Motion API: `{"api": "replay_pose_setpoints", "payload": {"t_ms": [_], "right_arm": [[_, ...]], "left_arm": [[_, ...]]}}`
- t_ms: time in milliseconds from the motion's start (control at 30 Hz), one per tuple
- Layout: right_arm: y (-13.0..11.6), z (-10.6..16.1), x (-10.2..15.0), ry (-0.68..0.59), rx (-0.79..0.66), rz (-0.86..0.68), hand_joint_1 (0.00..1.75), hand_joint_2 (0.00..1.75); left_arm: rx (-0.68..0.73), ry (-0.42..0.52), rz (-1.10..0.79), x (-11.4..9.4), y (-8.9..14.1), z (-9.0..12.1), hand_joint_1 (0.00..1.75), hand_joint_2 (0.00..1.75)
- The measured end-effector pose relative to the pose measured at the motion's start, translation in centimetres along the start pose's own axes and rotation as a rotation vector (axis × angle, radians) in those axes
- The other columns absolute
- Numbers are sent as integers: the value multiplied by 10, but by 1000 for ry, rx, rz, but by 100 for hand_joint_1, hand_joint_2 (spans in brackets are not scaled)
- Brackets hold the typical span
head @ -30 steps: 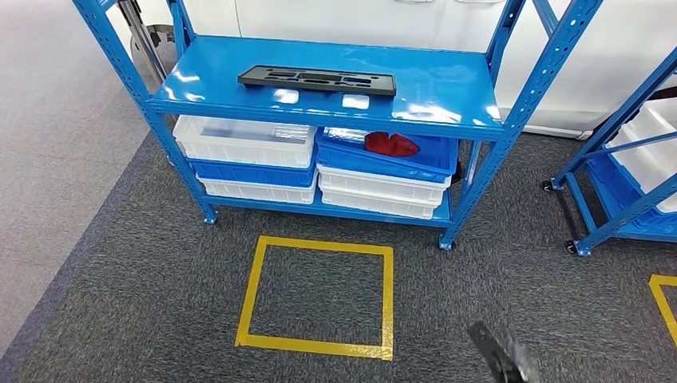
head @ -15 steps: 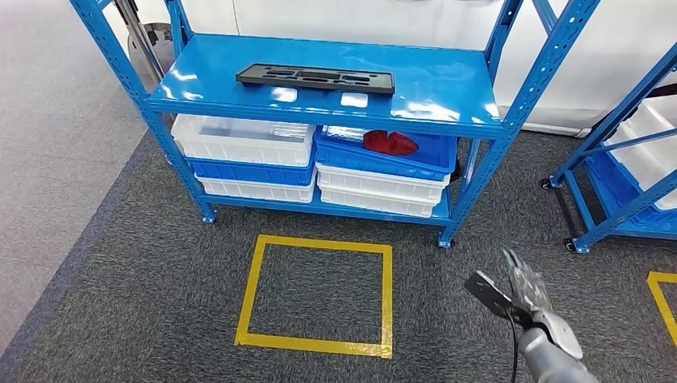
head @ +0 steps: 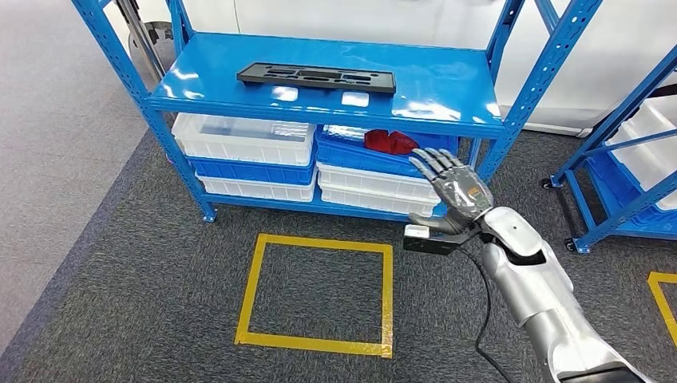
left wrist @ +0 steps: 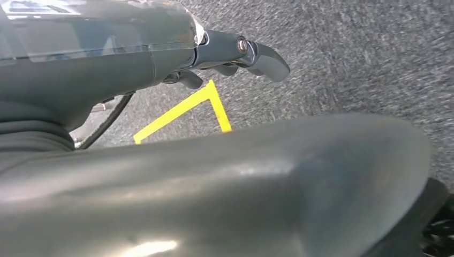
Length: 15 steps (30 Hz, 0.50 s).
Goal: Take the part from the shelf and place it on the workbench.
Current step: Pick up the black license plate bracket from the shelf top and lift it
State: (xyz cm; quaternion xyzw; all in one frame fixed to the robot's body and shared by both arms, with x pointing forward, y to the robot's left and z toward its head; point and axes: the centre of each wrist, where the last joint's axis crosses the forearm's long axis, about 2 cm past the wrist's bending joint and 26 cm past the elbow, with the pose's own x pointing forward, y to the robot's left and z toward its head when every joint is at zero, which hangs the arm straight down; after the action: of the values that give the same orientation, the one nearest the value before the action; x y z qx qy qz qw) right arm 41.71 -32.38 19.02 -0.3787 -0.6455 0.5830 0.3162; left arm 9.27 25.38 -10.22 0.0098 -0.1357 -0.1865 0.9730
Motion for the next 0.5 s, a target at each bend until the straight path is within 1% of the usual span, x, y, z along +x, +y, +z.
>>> {"api": "replay_pose_setpoints", "payload": {"t_ms": [100, 200, 300, 400, 500], "right_arm": [[-10, -9, 22, -108, -10, 44, 0, 0], [-15, -14, 36, -178, -11, 55, 0, 0], [-25, -26, 49, -249, -3, 55, 0, 0], [-33, -35, 59, -295, 3, 72, 0, 0], [-34, -37, 67, -322, 6, 82, 0, 0]], "left_arm": [[1, -6, -1, 1, 1, 0, 0, 0], [7, -9, 0, 2, 1, 0, 0, 0], [12, -12, 2, 2, 1, 0, 0, 0], [13, -16, 3, 3, 1, 0, 0, 0], [14, -18, 3, 3, 2, 0, 0, 0]]}}
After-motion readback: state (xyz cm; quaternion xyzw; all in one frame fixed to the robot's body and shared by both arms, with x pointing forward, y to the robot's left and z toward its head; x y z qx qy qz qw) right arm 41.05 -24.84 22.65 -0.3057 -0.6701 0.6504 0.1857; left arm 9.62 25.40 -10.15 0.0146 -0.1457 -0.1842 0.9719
